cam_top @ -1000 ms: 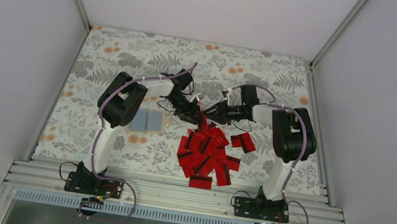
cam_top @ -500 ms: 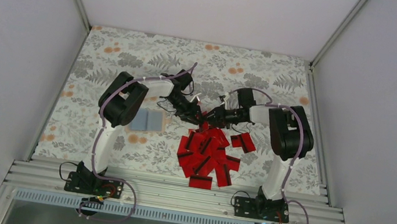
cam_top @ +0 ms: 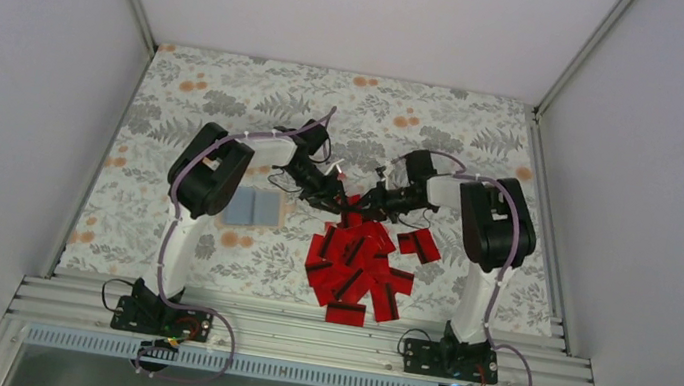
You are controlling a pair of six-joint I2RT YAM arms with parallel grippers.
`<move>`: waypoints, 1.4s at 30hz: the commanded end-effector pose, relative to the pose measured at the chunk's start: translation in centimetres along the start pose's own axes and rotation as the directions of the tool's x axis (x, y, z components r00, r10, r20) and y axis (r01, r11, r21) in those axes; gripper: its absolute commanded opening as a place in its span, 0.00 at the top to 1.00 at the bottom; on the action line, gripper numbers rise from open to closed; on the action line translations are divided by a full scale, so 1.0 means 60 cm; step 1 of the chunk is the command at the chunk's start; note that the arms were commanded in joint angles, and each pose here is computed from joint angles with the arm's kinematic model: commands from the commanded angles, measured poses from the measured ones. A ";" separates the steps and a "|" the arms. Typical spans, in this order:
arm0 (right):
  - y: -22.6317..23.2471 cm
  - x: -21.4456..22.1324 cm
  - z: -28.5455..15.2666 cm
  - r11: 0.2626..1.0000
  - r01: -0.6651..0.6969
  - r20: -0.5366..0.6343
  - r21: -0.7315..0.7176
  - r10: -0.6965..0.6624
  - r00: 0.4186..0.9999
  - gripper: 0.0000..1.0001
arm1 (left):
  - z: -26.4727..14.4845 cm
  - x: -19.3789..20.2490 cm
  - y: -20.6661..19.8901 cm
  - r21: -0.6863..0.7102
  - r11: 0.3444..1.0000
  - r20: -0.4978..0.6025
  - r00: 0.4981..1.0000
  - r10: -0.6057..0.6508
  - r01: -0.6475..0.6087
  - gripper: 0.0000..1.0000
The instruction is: Put the credit cards into the card holder
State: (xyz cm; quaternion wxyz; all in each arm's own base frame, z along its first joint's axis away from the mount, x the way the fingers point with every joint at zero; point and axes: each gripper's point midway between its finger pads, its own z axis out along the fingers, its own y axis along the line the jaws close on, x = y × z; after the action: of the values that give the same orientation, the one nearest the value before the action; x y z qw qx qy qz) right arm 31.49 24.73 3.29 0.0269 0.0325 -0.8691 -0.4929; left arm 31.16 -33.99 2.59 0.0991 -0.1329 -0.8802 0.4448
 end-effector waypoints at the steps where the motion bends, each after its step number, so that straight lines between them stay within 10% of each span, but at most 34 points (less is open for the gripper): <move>1: -0.018 0.016 0.028 0.999 -0.012 -0.056 0.052 0.015 0.998 0.96 | 0.013 -0.003 0.044 -0.098 0.995 0.025 1.000 0.003 -0.001 0.67; 21: 0.058 -0.010 -0.034 0.967 -0.038 -0.049 -0.251 0.027 0.998 0.96 | -0.148 -0.038 -0.050 -0.098 0.994 0.256 0.964 0.077 -0.054 0.60; 42: 0.302 -0.118 -0.160 0.943 0.027 0.090 -0.331 0.004 0.996 0.96 | -0.353 -0.035 -0.265 0.286 0.914 0.533 0.840 0.097 -0.287 0.42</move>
State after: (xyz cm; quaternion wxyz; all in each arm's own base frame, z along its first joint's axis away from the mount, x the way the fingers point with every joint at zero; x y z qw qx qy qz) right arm 38.48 26.22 19.52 -0.0053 0.0132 -0.7862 -0.6178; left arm 37.55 -27.16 23.29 -0.1431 -0.0572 -0.8095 0.5665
